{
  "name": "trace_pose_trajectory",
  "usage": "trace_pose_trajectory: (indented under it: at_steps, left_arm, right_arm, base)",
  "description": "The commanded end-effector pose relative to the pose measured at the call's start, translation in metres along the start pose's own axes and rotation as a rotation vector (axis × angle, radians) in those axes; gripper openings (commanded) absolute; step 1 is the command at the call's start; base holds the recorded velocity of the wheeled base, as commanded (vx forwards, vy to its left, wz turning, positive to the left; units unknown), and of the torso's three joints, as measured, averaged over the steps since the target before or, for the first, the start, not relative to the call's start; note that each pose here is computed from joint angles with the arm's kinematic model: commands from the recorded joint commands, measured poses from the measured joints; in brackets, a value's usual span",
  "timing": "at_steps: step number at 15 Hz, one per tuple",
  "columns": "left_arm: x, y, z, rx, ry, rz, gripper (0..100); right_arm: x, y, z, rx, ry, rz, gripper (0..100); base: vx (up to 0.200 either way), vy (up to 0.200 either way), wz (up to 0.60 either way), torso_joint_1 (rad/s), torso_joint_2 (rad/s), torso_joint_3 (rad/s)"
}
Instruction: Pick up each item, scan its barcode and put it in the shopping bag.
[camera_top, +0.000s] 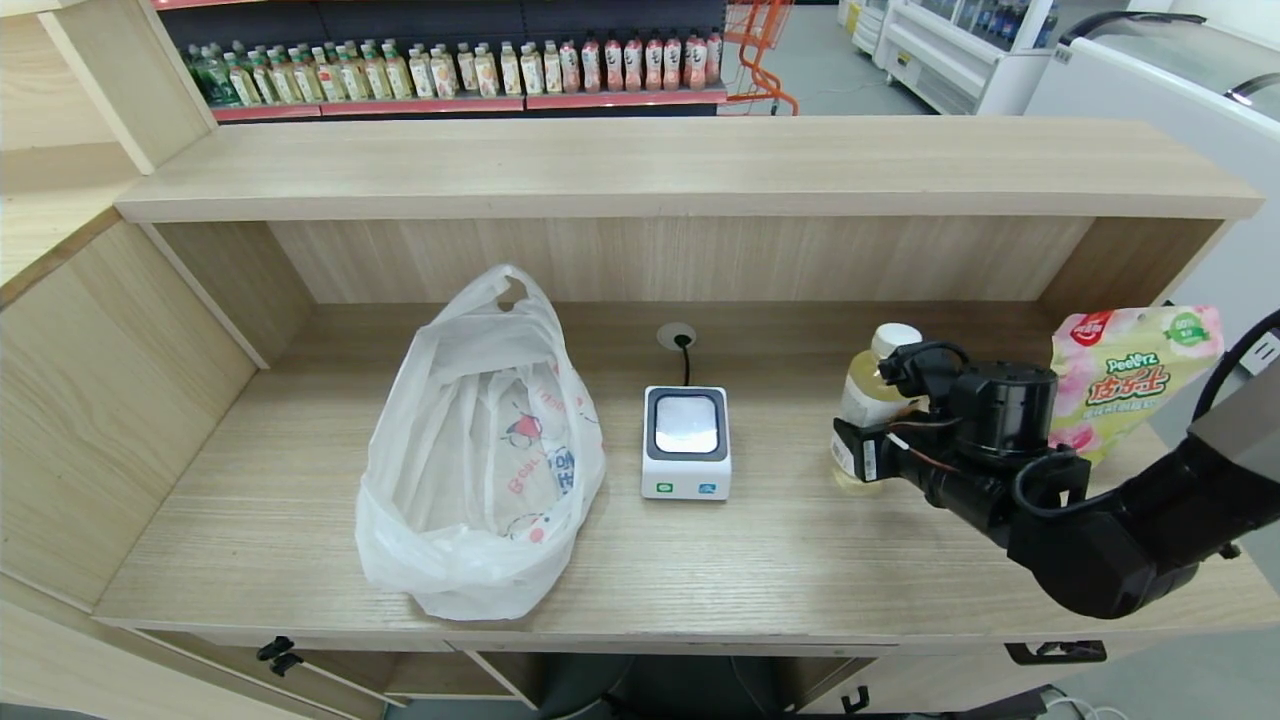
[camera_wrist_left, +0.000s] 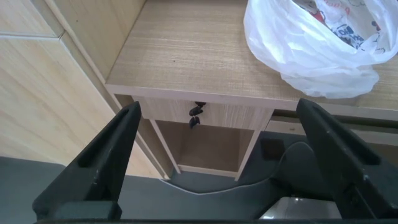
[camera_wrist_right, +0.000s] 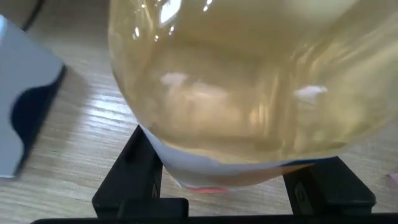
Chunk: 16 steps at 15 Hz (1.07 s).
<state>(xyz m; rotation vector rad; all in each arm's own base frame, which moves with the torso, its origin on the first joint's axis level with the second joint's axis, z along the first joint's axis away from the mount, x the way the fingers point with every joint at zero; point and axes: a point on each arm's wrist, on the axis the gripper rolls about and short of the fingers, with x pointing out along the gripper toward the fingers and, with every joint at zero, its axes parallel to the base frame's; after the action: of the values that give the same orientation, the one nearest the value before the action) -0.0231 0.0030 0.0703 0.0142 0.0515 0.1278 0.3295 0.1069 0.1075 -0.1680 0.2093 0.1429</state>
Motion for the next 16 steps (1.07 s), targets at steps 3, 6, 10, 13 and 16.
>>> trace_pose_trajectory:
  at_steps: [3, 6, 10, 13, 16]
  left_arm:
    - [0.000, 0.000, 0.000, 0.000, 0.001, 0.001, 100]
    - [0.000, 0.000, 0.000, 0.000, 0.001, 0.001, 100]
    - [0.000, 0.000, 0.000, 0.000, 0.000, 0.001, 100]
    - [0.000, 0.000, 0.000, 0.000, 0.001, 0.002, 100]
    - [0.000, 0.000, 0.000, 0.000, 0.001, 0.001, 100]
  right_arm:
    - [-0.063, -0.015, 0.070, 0.136, -0.178, 0.273, 0]
    - [-0.115, -0.023, 0.094, 0.187, -0.176, 0.630, 0]
    - [-0.154, -0.022, 0.100, 0.220, -0.172, 0.984, 0]
    - [-0.159, -0.012, 0.089, 0.261, -0.102, 1.067, 0]
    - [-0.173, -0.003, 0.097, 0.326, -0.076, 1.163, 0]
  base:
    - [0.000, 0.000, 0.00, 0.000, 0.00, 0.000]
    - [0.000, 0.000, 0.00, 0.000, 0.00, 0.000]
    - [0.000, 0.000, 0.00, 0.000, 0.00, 0.000]
    - [0.000, 0.000, 0.00, 0.000, 0.00, 0.000]
    - [0.000, 0.000, 0.00, 0.000, 0.00, 0.000]
